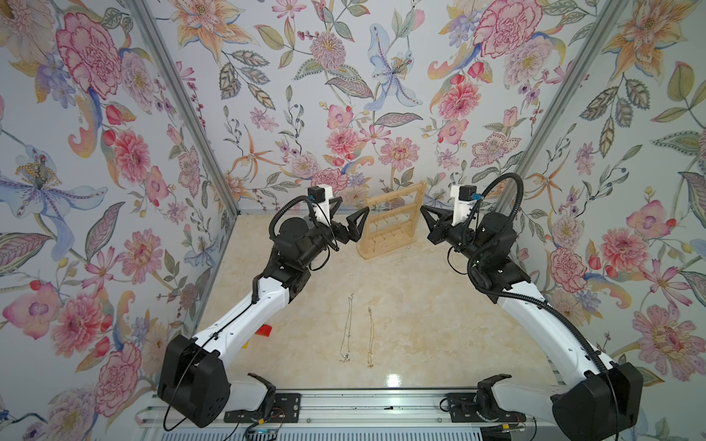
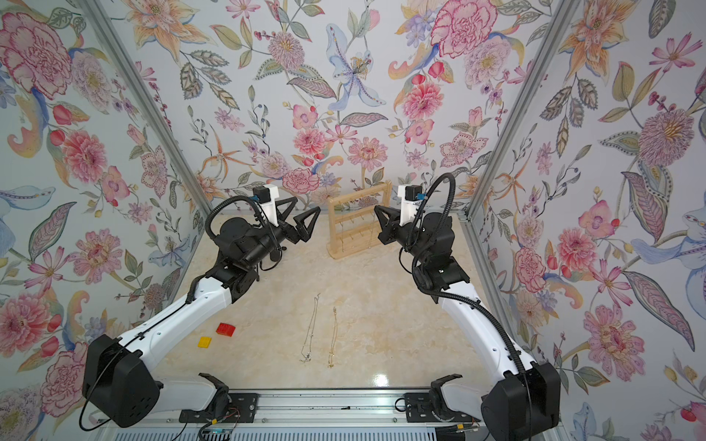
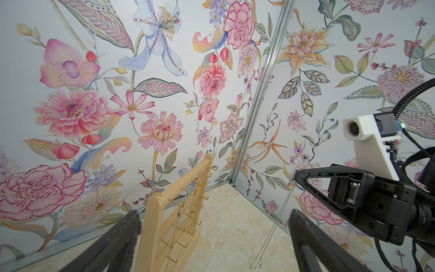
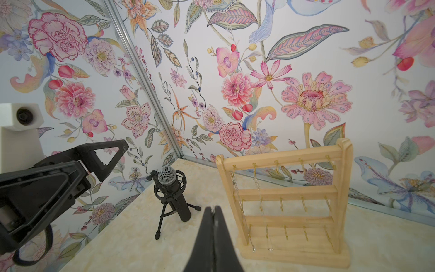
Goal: Take the necklace off the jewelry display stand
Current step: Take off the necklace from the stand, then place the necklace at the center of the board.
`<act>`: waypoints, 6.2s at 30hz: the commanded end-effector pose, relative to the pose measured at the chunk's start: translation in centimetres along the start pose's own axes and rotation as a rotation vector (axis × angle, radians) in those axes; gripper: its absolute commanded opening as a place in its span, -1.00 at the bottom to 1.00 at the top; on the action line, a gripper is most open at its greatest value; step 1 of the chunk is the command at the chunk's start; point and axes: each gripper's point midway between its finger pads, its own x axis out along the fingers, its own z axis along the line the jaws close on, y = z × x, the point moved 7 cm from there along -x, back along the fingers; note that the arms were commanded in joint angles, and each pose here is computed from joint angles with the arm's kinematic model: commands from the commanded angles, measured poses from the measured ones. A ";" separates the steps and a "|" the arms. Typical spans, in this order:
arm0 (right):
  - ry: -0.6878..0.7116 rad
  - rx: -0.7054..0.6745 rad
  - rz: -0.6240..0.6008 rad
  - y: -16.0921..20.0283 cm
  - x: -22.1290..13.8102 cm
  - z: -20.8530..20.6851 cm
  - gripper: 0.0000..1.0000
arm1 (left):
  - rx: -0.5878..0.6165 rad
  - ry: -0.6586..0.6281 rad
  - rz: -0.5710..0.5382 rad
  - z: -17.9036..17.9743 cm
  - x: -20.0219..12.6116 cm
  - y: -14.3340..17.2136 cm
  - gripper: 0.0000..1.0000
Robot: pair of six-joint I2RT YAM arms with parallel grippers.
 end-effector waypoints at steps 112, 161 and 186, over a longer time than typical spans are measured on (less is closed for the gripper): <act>-0.119 0.373 0.269 9.7 -12.9 4.4 -1.00 | -0.214 0.628 0.601 -14.2 -1.4 26.8 -0.82; 0.118 0.457 0.509 19.7 -9.5 -0.7 -1.00 | -0.655 0.473 0.901 -13.8 -10.2 35.2 -0.93; 0.183 0.380 0.690 24.8 -5.8 -1.2 -1.00 | -0.581 0.198 1.068 -12.9 -11.4 37.4 -0.90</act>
